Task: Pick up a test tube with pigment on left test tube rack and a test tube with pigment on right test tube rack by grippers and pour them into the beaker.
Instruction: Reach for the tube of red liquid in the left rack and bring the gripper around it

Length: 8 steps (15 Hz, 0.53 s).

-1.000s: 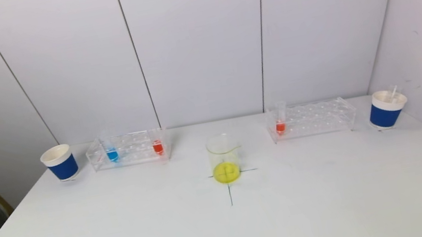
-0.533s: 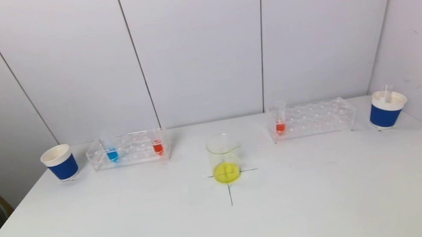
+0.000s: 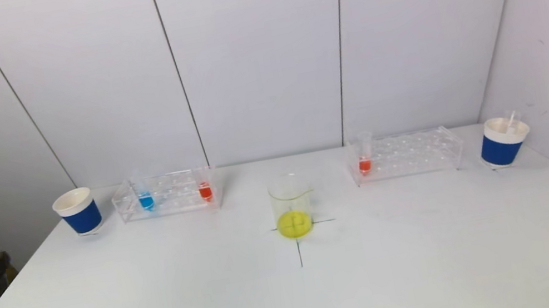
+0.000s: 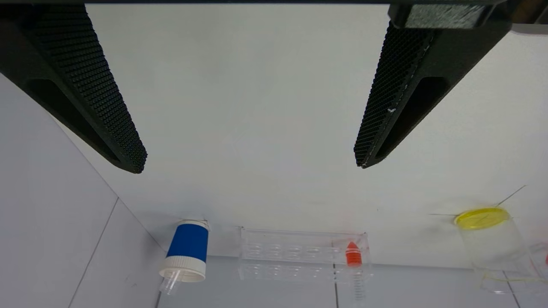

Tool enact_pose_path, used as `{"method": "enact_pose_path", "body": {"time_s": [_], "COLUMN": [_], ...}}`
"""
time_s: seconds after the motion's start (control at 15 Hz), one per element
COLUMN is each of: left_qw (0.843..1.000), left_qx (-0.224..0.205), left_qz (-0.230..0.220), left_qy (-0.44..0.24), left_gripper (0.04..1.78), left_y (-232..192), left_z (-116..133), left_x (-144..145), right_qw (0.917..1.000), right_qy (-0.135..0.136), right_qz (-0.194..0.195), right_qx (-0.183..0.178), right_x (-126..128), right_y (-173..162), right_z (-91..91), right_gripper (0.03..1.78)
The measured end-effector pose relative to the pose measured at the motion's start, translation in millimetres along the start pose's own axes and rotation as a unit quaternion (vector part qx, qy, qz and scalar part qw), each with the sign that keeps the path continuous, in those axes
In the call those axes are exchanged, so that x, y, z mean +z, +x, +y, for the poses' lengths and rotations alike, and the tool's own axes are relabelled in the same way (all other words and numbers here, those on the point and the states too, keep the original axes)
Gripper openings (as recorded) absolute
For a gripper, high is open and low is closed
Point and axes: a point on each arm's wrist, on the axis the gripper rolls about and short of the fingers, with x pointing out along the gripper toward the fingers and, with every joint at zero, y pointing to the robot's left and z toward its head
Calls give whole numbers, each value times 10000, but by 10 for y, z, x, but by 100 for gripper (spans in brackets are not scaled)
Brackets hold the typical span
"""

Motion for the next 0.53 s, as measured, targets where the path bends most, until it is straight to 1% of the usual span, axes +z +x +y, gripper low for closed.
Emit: {"method": "enact_pose_path", "body": {"time_s": [0.33, 0.53], "left_qw": [9981, 9969], "left_qx": [-557, -650], "left_qz": [264, 434], "left_qy": [-60, -107], "left_gripper": [176, 176], "left_y": [623, 1009], "left_z": [79, 133], "left_x": [-118, -281], "right_qw": [10000, 10000], "right_qy": [2, 2], "right_qz": [0, 0], "right_qx": [0, 0], "right_x": [0, 0], "right_y": [0, 0], "right_z": [0, 0], "right_gripper": [176, 176]}}
